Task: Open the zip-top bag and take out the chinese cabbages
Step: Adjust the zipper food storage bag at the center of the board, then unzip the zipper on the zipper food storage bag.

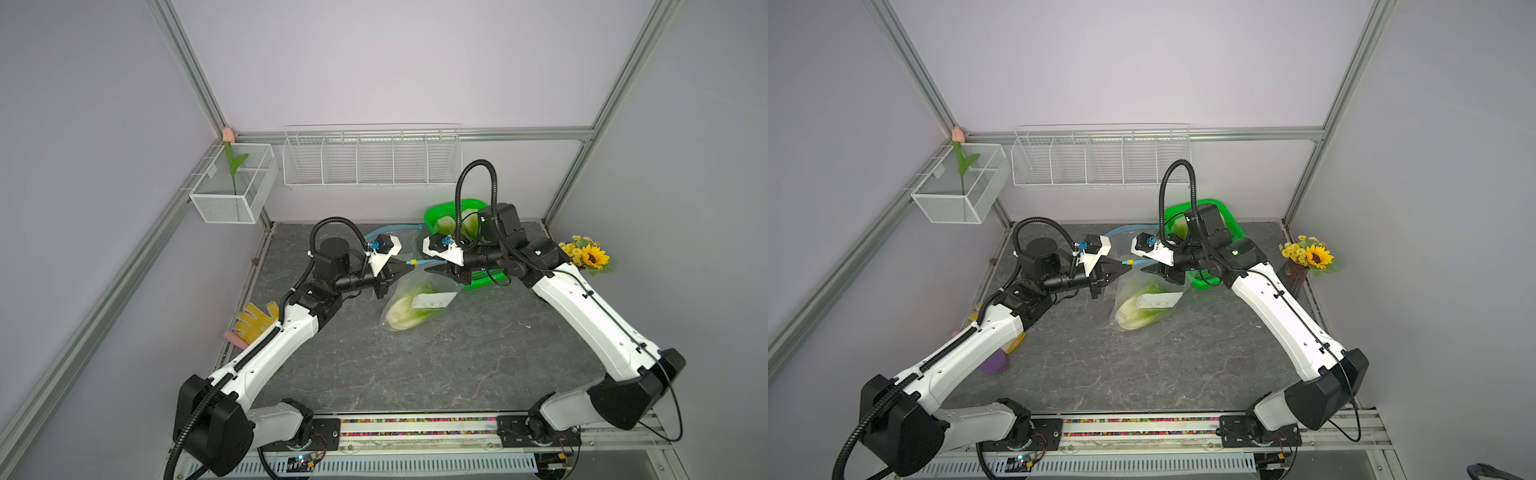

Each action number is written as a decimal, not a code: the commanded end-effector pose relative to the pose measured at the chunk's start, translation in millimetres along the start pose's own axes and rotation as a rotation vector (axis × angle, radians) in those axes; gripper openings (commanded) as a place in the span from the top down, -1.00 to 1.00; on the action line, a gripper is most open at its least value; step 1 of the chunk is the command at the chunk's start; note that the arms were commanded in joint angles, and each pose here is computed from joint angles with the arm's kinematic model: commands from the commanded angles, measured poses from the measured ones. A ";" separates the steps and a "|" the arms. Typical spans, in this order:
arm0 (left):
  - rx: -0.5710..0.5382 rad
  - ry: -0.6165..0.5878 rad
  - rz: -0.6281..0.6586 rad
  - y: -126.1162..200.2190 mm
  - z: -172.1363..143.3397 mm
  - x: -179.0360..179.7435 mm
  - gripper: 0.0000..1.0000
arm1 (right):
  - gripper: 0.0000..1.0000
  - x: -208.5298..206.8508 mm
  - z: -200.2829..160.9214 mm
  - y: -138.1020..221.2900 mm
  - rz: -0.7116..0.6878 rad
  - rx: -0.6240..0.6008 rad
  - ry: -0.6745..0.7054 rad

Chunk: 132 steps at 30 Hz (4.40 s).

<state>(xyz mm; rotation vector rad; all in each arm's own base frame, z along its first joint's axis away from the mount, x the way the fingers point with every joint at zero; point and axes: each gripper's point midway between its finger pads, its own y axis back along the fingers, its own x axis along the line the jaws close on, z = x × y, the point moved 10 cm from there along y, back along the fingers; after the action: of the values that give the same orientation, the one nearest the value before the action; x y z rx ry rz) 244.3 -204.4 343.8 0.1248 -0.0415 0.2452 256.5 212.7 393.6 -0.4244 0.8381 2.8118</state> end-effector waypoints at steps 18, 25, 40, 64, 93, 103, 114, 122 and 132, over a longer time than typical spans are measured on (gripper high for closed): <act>0.009 -0.024 -0.036 0.4 2.5 -3.7 1.00 | 0.37 -2.2 13.4 -22.8 0.172 -0.076 -0.004; 0.012 -0.025 -0.029 0.4 1.8 -3.4 1.00 | 0.69 -1.2 11.7 -21.6 0.162 -0.056 -0.006; 0.030 -0.026 0.027 4.7 -2.0 -4.0 1.00 | 0.82 -5.8 8.6 -25.6 0.132 -0.059 -0.046; -0.031 0.024 0.127 21.5 1.3 7.7 1.00 | 0.76 -7.9 -18.4 3.4 0.022 0.002 -0.110; -0.005 0.006 0.293 39.3 -3.7 11.4 1.00 | 0.75 -1.3 -42.3 24.2 -0.043 0.036 -0.157; 0.008 0.008 0.344 44.4 -5.4 13.3 1.00 | 0.75 -4.6 -49.8 27.5 -0.053 0.045 -0.175; -0.008 0.033 0.488 57.4 -2.2 21.4 1.00 | 0.74 -4.2 -61.1 43.2 -0.106 0.072 -0.206; -0.018 0.034 0.569 66.8 -1.7 23.4 1.00 | 0.74 -3.5 -70.5 57.0 -0.162 0.088 -0.226; -0.015 0.040 0.583 68.1 -2.8 26.0 1.00 | 0.74 0.9 -78.4 66.9 -0.181 0.118 -0.244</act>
<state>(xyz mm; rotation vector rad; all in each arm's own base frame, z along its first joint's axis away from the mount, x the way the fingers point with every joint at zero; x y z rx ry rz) 250.6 -141.1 345.9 0.1138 -0.0289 0.7582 262.4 121.7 367.6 -0.1504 0.8243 2.5942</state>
